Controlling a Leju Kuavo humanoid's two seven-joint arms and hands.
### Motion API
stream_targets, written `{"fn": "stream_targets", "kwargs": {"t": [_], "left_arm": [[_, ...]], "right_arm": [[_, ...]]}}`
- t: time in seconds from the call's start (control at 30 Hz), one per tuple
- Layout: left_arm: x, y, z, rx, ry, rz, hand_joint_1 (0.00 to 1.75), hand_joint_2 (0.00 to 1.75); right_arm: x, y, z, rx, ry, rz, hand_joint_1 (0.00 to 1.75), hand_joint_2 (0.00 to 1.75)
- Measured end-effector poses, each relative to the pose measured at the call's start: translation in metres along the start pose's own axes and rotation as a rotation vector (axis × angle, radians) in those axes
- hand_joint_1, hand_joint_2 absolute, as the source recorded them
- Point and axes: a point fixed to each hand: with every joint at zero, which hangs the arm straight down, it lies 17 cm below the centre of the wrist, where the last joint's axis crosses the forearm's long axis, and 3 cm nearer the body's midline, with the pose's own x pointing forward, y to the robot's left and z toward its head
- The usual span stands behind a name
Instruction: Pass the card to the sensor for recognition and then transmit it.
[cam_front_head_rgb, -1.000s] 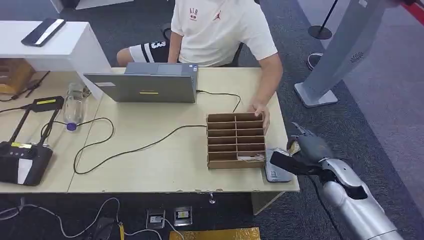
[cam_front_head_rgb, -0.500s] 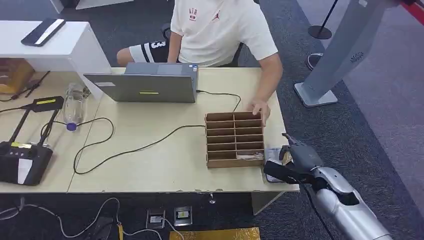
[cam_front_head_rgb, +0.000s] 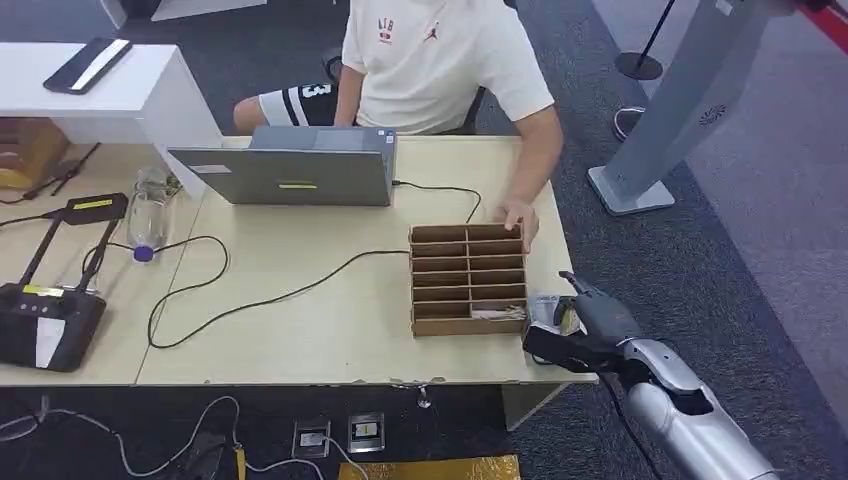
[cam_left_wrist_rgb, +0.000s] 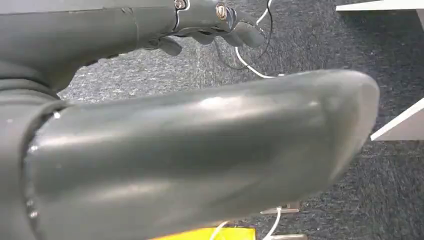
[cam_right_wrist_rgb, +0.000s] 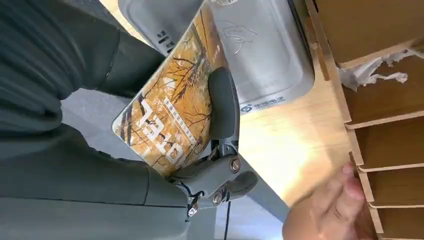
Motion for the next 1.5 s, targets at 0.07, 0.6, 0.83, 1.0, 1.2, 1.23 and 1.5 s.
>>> {"fn": "stream_targets", "kwargs": {"t": [0.07,0.6,0.83,1.0,1.2,1.23,1.5], "left_arm": [[0.000,0.001,0.000,0.001,0.000,-0.001,0.00,0.00],[0.010,-0.002,-0.001,-0.006,-0.037,-0.028,0.00,0.00],[0.024,-0.004,-0.004,-0.009,-0.075,-0.045,0.00,0.00],[0.034,-0.006,-0.006,-0.015,-0.094,-0.049,0.00,0.00],[0.043,-0.009,-0.008,-0.021,-0.116,-0.058,0.00,0.00],[0.044,-0.009,-0.008,-0.022,-0.117,-0.056,0.00,0.00],[0.052,-0.013,-0.008,-0.029,-0.133,-0.056,0.00,0.00]], "right_arm": [[0.001,0.000,0.000,-0.002,-0.001,-0.001,1.75,1.75],[-0.005,-0.135,-0.024,-0.362,-0.029,0.074,1.75,1.75],[-0.005,-0.231,-0.027,-0.547,-0.040,0.098,1.75,1.75],[0.005,-0.261,-0.030,-0.594,-0.067,0.134,1.75,1.75],[0.019,-0.270,-0.048,-0.607,-0.105,0.148,1.75,1.75],[0.022,-0.271,-0.051,-0.610,-0.116,0.145,1.75,1.75],[0.028,-0.264,-0.086,-0.596,-0.115,0.087,1.75,1.75]]}}
